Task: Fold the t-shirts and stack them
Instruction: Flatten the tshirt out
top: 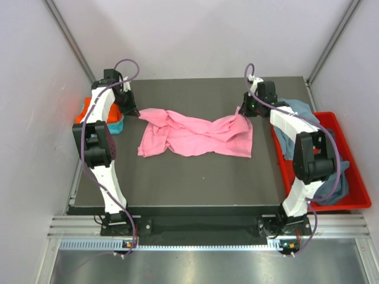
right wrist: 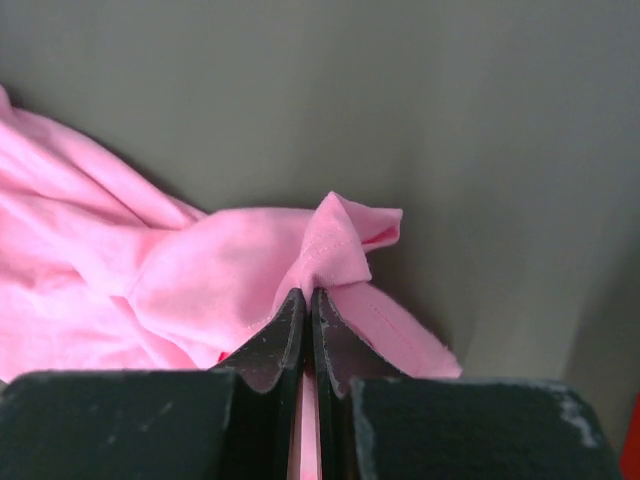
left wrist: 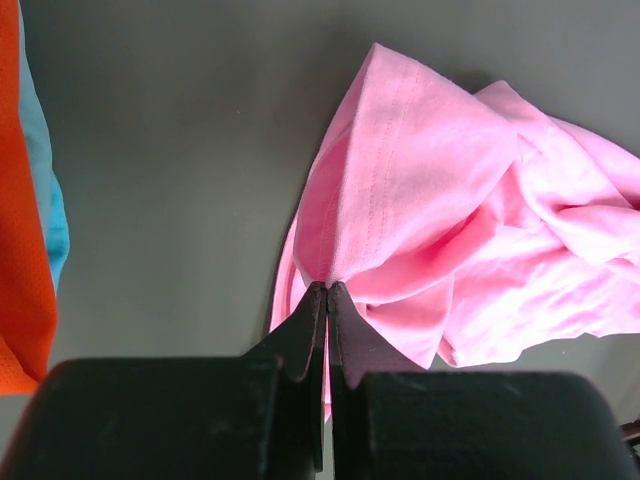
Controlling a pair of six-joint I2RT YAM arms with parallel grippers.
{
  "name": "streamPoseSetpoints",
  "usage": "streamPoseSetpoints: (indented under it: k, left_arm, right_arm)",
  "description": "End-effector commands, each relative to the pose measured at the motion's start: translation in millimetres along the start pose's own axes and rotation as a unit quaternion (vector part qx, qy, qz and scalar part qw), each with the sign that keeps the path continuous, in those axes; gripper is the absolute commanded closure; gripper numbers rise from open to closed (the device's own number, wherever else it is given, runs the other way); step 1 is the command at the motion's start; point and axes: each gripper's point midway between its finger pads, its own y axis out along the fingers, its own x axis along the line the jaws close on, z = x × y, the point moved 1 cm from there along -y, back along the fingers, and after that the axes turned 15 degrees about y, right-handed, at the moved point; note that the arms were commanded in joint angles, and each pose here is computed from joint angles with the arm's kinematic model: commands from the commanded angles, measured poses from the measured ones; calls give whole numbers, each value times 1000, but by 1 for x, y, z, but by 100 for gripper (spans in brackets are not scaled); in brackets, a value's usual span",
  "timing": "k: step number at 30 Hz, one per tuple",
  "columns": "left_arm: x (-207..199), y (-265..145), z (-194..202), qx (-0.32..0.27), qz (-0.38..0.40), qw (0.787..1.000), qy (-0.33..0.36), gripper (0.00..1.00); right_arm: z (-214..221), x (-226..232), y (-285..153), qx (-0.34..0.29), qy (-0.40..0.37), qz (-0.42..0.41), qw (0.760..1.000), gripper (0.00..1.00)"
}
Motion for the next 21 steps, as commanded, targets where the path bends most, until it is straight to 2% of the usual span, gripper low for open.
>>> streamPoseSetpoints:
  k: [1, 6, 8, 9, 11, 21]
  left_arm:
    - [-9, -24, -15, -40, 7, 999, 12, 100]
    - [-12, -21, -14, -36, 18, 999, 8, 100]
    - [-11, -18, -15, -36, 20, 999, 5, 100]
    - [-12, -16, -14, -34, 24, 999, 4, 100]
    - [-12, -15, -16, -36, 24, 999, 3, 100]
    - [-12, -16, -19, -41, 22, 999, 1, 100]
  right_arm:
    - [12, 5, -11, 10, -22, -10, 1000, 100]
    - [63, 14, -37, 58, -28, -36, 997, 100]
    - [82, 5, -48, 65, -27, -27, 997, 86]
    - [86, 1, -52, 66, -27, -21, 997, 71]
    - [88, -4, -58, 61, -39, -8, 997, 64]
    - [47, 2, -38, 25, -50, -3, 998, 64]
